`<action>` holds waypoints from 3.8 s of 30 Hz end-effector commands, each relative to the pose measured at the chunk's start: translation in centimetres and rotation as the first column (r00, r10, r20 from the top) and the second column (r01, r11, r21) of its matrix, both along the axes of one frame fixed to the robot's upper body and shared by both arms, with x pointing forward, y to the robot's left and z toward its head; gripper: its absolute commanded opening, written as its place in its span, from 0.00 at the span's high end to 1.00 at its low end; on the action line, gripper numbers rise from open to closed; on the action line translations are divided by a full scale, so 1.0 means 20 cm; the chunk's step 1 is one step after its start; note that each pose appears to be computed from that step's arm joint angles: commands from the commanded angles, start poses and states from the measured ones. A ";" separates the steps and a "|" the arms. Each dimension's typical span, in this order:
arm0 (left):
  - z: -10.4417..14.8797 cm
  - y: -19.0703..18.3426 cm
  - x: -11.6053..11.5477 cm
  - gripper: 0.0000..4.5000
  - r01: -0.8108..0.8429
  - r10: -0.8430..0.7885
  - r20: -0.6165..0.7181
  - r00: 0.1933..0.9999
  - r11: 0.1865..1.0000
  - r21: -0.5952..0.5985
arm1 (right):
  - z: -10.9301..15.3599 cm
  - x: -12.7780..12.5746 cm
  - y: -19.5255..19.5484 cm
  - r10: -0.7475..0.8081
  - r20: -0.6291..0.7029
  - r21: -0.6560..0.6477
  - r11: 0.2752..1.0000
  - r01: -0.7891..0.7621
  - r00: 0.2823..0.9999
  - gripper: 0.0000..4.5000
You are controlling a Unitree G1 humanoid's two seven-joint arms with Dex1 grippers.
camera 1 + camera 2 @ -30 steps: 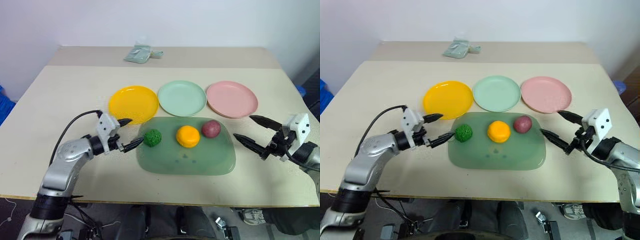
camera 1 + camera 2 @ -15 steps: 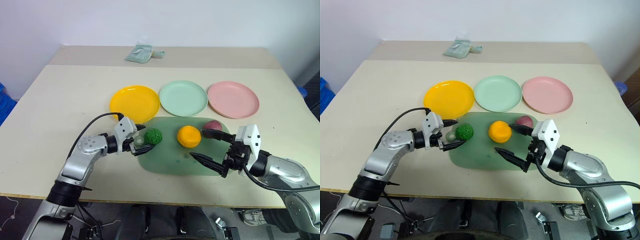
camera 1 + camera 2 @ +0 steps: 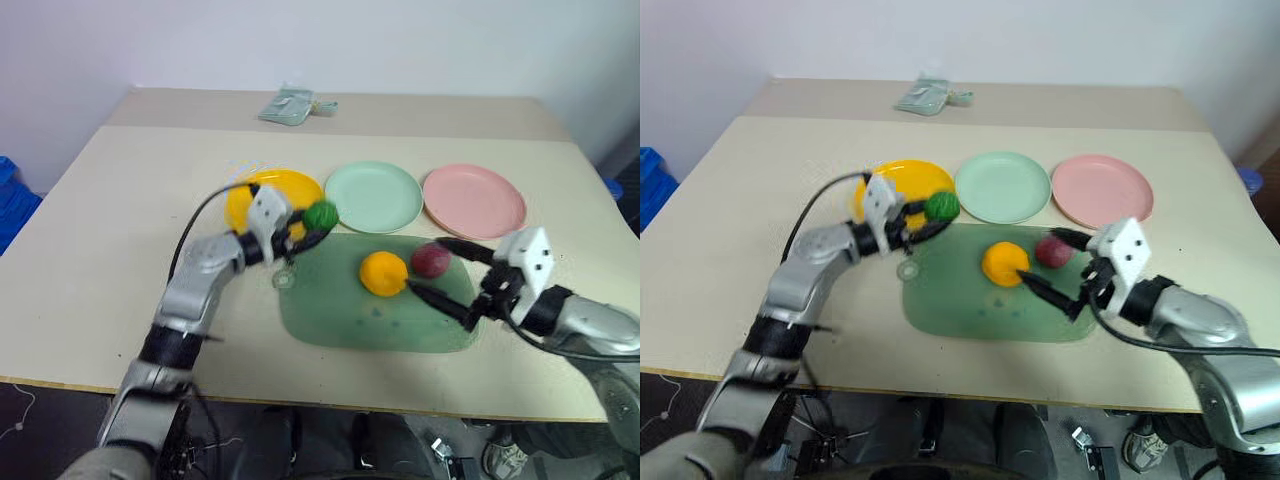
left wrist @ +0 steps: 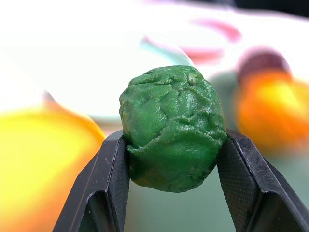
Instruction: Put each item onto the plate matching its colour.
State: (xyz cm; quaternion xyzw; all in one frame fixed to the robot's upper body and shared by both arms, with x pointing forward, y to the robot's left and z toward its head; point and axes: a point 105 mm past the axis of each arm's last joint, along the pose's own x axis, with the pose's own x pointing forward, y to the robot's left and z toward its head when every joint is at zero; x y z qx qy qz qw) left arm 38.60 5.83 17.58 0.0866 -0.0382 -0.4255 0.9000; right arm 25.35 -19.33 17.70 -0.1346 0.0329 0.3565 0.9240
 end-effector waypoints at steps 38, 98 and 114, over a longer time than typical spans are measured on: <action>-0.17 -0.31 -0.36 0.01 0.513 -0.509 -0.080 0.857 0.828 0.228 | -0.11 -0.03 -0.25 -0.171 0.025 -0.040 0.984 0.172 0.985 0.00; 0.09 0.40 -0.13 0.01 -0.254 0.255 0.052 0.965 0.967 -0.027 | -0.15 0.10 -0.09 -0.066 -0.004 0.048 0.997 0.066 0.998 0.00; -0.15 0.12 -0.60 0.01 0.321 -0.309 -0.154 0.939 0.945 0.061 | -0.29 0.30 -0.06 -0.193 0.006 -0.020 0.981 0.193 0.981 0.00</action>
